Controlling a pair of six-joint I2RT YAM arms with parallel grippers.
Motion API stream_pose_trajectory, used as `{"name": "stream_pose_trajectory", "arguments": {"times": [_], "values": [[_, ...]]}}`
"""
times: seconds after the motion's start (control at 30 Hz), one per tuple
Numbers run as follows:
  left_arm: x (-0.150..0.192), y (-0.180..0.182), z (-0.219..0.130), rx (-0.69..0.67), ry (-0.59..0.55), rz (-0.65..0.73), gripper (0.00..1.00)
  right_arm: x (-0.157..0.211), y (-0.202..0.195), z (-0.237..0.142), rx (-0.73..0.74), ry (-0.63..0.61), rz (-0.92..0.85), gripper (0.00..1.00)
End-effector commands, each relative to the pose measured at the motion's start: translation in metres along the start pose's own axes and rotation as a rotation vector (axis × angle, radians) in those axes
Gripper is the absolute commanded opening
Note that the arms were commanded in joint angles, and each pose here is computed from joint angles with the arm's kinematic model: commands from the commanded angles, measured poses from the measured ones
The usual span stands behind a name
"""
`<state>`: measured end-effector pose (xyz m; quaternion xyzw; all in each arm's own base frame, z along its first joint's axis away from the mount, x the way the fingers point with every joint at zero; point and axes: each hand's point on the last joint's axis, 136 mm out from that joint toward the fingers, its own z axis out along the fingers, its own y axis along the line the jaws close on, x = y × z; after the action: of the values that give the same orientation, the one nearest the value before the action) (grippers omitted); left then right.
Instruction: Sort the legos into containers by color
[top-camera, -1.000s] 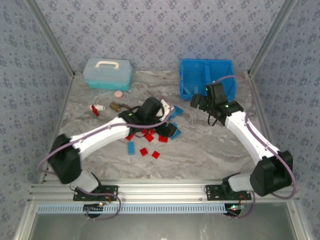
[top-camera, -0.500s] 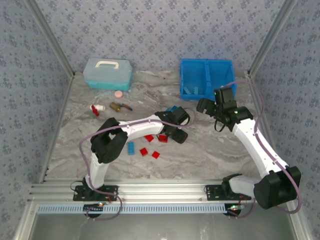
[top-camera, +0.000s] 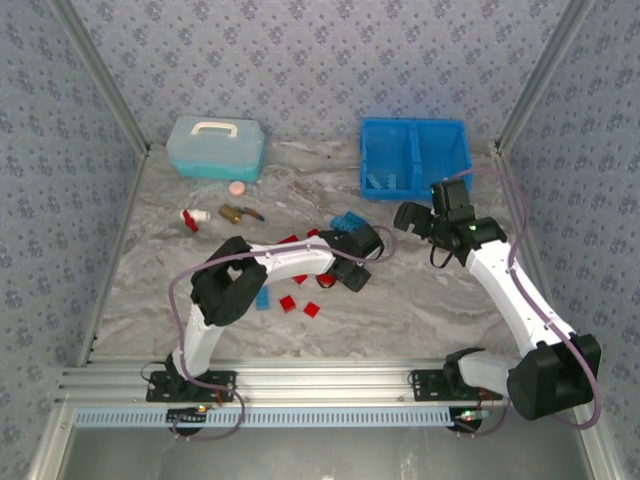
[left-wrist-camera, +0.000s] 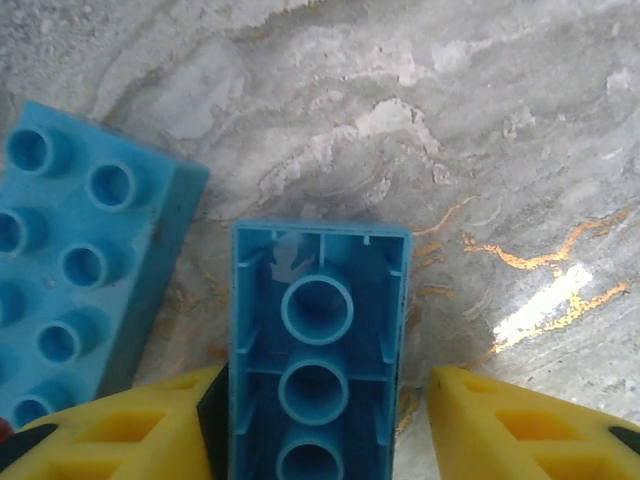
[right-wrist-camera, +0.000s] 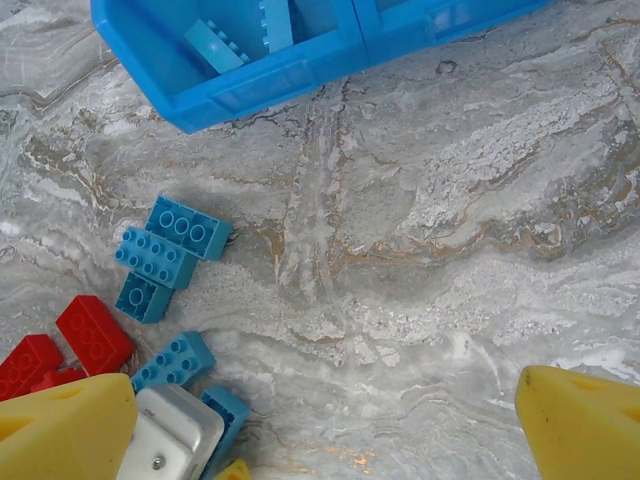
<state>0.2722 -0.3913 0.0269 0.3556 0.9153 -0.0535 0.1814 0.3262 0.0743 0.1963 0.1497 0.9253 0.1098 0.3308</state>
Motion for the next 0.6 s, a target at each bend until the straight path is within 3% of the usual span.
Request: {"name": "stream_pose_trajectory", "arguments": {"times": [0.0,0.23,0.57], "values": [[0.004,0.001,0.003,-0.020,0.010,-0.005,0.50,-0.006,0.003,-0.009,-0.019,-0.018,0.019,1.00],[-0.028,-0.007,-0.026,0.028,-0.107,-0.036,0.35,-0.012,0.003,-0.018,-0.025,-0.042,0.046,1.00],[-0.150,0.010,-0.101,-0.031,-0.398,-0.037,0.33,-0.027,0.002,-0.049,-0.047,-0.143,0.088,1.00]]}}
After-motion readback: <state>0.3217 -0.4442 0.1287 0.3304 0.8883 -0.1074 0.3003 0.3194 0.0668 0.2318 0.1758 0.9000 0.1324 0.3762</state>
